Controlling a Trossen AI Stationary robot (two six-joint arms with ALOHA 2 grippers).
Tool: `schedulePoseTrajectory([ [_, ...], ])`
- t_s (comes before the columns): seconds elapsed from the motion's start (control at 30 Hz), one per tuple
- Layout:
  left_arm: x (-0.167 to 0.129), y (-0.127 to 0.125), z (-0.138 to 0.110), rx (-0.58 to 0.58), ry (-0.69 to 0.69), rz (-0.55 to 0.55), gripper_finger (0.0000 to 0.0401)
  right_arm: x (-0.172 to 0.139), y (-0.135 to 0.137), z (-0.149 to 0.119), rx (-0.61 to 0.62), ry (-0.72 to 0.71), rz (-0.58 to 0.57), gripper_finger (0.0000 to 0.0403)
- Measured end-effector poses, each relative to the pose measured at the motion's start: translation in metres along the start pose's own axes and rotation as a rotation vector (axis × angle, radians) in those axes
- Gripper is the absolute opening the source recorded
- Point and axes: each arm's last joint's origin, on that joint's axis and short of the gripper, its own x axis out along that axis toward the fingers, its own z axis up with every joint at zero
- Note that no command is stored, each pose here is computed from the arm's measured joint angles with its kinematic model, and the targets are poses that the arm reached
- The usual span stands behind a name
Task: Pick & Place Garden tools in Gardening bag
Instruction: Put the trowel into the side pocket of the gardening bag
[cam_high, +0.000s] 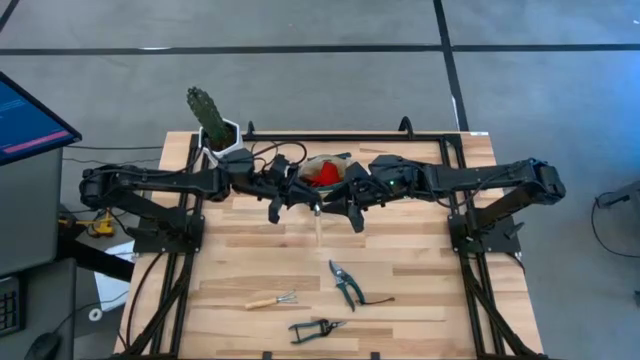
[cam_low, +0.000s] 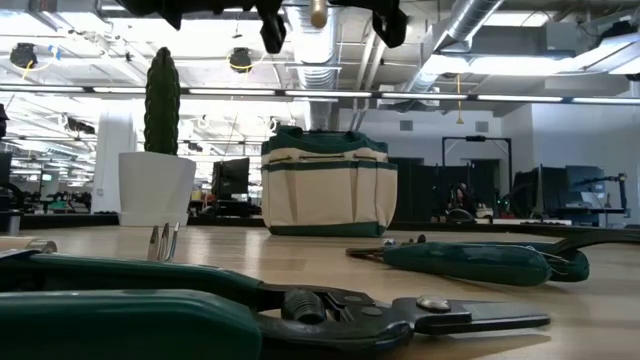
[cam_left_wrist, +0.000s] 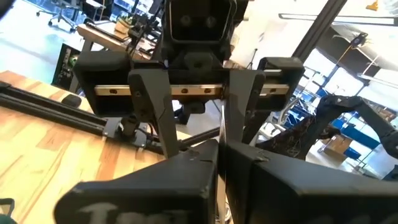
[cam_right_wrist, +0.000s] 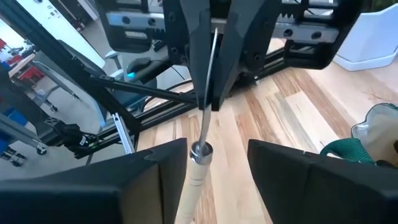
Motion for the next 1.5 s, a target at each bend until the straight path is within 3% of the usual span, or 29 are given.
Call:
schedulePoseTrajectory([
  [0.43,0.032,0.006,0.004,-0.027,0.021,-0.004,0.0,0.0,0.001,0.001,-0.024,-0.016,0.008,0.0134],
  [1.0,0.028,0.002,0.011,0.004,0.008,-0.009,0.0,0.0,0.002,0.001,-0.025,-0.015,0.01,0.0079],
  [1.3,0.028,0.002,0.01,0.005,0.017,0.001,0.0001,0.0,0.001,0.001,-0.073,-0.012,0.005,0.001],
  [1.5,0.027,0.002,0.011,0.008,-0.005,0.028,0.0011,0.0,0.003,0.001,-0.102,-0.02,0.012,0.0005],
])
